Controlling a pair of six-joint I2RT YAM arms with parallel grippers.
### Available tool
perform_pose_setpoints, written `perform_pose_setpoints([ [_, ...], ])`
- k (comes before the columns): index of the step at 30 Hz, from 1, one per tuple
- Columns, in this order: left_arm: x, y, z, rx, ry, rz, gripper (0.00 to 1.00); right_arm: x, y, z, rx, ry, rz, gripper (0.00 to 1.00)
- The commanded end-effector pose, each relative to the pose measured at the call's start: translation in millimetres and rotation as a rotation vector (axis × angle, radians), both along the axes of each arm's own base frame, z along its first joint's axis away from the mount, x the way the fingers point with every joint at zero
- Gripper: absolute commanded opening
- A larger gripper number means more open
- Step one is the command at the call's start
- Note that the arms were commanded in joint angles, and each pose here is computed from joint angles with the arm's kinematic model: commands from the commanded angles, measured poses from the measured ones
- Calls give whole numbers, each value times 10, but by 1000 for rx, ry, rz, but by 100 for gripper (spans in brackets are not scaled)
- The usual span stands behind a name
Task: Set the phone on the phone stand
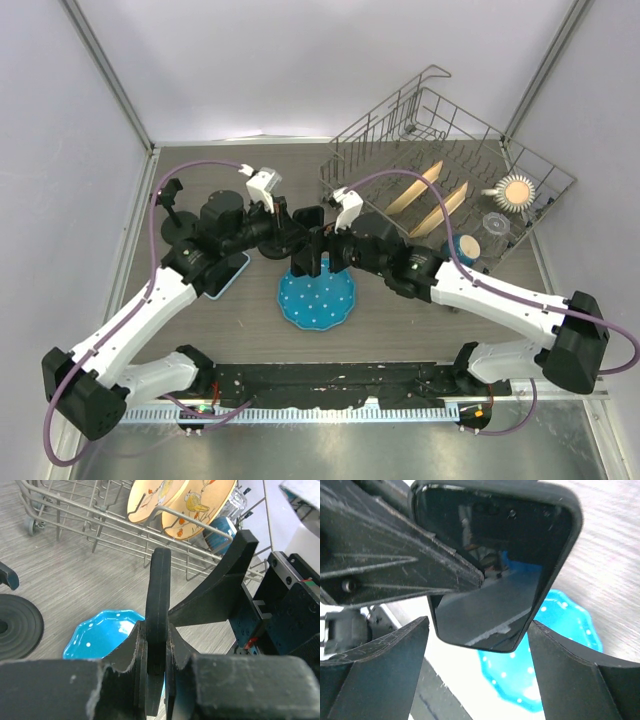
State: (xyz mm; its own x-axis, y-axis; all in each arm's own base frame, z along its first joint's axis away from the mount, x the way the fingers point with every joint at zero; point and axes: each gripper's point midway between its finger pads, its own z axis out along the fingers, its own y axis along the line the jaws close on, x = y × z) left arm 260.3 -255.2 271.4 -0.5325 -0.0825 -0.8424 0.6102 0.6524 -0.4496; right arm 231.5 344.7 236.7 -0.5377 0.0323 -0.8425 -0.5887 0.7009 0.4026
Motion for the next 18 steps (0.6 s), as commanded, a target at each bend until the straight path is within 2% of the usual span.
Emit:
perform_pose_setpoints([
  [1, -103, -2, 507, -95, -183, -49, 0, -450, 107, 156, 59, 16, 272, 85],
  [4, -213, -51, 601, -126, -195, -109, 0, -575, 72, 144, 56, 15, 328, 85],
  [9, -425, -123, 760, -200, -236, -216, 0, -533, -67, 152, 74, 1, 278, 85],
  [15, -748, -192, 1009, -321, -288, -369, 0, -667, -48, 393, 245, -75, 351, 83],
  [18, -847, -216, 1041, -349, -291, -425, 0, -741, -49, 513, 341, -132, 384, 77],
])
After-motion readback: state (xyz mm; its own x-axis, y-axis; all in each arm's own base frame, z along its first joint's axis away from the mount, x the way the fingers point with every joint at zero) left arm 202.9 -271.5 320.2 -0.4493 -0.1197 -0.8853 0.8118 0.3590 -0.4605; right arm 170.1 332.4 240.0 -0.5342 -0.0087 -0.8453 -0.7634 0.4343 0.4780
